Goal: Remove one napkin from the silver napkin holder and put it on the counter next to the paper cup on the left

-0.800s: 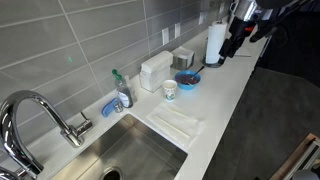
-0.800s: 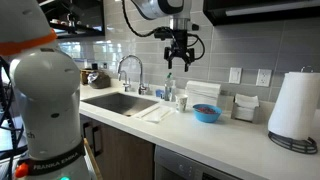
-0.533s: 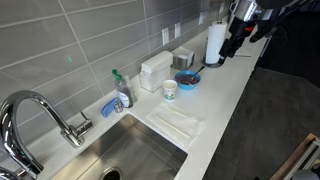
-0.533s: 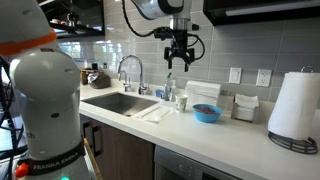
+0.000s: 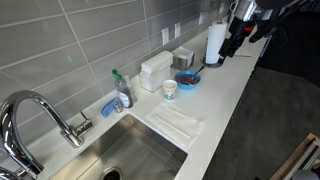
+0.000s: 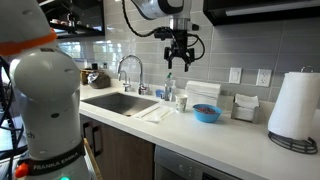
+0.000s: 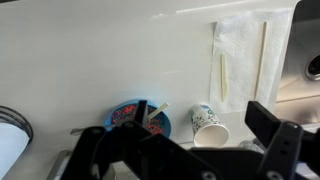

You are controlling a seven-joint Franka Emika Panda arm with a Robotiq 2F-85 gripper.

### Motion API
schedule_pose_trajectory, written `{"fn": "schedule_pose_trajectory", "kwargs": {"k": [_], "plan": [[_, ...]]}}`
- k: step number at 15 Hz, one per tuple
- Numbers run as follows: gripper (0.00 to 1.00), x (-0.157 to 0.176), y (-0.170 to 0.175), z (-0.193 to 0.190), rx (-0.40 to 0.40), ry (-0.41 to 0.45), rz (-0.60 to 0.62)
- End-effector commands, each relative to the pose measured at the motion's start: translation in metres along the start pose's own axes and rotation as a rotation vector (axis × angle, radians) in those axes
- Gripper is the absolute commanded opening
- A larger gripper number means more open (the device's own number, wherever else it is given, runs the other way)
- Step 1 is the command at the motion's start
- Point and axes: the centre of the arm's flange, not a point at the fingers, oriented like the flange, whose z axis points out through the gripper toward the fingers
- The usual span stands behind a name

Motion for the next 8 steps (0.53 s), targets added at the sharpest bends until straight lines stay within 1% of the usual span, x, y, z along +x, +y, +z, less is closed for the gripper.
{"fn": "schedule_pose_trajectory", "kwargs": {"k": [1, 4, 5, 8], "plan": [[1.00, 0.025, 0.001, 0.019, -0.042, 0.040, 0.107], [1.00, 0.053, 0.010, 0.042, -0.099, 0.122, 0.230], [1.00, 0.063, 0.016, 0.051, -0.122, 0.159, 0.281], [1.00, 0.091, 0.038, 0.076, -0.189, 0.225, 0.414]]}}
